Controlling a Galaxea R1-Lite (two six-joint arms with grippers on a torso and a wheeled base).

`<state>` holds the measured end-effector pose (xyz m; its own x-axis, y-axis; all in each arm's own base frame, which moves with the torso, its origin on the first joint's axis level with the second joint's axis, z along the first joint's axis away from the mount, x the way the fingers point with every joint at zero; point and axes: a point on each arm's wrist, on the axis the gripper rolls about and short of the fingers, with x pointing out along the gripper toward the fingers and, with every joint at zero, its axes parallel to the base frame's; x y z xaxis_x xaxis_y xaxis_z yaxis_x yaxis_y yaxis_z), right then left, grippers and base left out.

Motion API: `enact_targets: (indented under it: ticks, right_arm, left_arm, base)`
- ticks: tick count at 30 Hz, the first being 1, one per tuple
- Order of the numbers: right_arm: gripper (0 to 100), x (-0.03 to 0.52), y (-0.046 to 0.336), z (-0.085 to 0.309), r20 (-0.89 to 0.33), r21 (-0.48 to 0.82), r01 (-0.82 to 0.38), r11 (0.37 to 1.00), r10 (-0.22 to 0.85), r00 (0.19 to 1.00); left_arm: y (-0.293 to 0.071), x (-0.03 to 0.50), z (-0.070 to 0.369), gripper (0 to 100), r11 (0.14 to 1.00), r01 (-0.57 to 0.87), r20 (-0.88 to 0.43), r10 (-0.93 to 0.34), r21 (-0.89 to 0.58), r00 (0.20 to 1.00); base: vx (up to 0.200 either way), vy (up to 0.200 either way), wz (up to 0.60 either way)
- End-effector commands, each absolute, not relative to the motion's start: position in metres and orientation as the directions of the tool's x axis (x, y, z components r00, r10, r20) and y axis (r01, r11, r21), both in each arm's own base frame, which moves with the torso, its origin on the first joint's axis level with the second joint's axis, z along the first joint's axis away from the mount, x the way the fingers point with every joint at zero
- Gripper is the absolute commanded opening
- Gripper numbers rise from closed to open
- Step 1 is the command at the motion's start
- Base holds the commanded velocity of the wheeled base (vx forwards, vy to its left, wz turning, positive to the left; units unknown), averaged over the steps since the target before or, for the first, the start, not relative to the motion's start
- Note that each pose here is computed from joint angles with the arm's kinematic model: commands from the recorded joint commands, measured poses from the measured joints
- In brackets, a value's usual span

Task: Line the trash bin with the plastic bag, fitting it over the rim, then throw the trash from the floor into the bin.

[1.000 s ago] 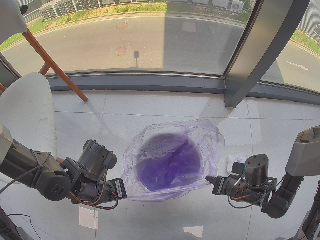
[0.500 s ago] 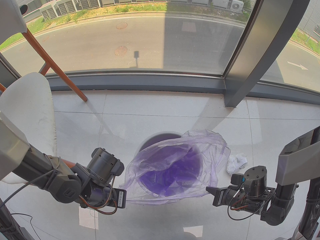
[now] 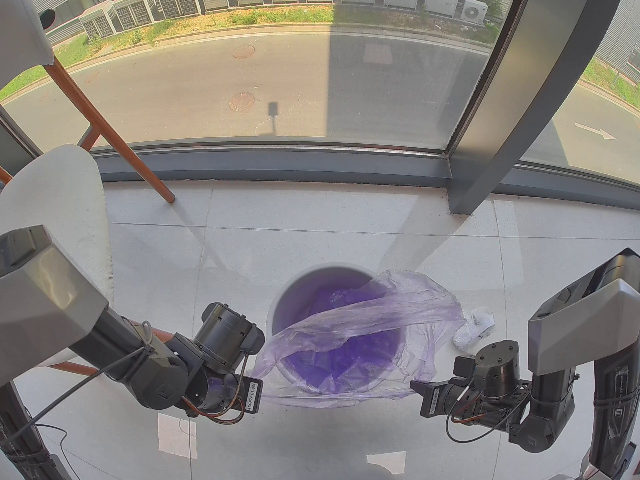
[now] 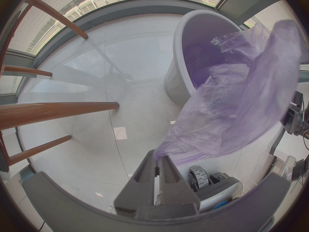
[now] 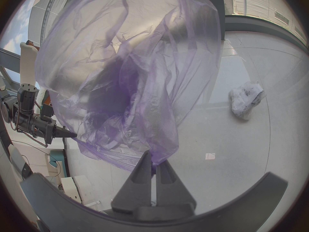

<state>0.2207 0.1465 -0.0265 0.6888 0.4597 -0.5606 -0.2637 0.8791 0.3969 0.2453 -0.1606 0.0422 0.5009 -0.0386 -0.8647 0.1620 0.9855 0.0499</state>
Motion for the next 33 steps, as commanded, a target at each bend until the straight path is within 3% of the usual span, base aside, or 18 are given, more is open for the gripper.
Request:
enact_targets:
  ticks: [1, 33]
  right_arm:
    - [0, 0.225, 0.146, -0.033, -0.571, 0.392, -0.249, 0.886, 0.446, 0.689]
    - [0, 0.244, 0.146, -0.048, -0.566, 0.381, -0.205, 0.902, 0.403, 0.720]
  left_arm:
    - [-0.164, 0.251, 0.032, 0, 0.985, 0.157, -0.874, -0.020, 0.065, 0.486]
    - [-0.161, 0.273, 0.021, 0, 0.985, 0.119, -0.864, 0.046, 0.121, 0.502]
  base:
    - [0.000, 0.000, 0.00]
    - [0.000, 0.000, 0.00]
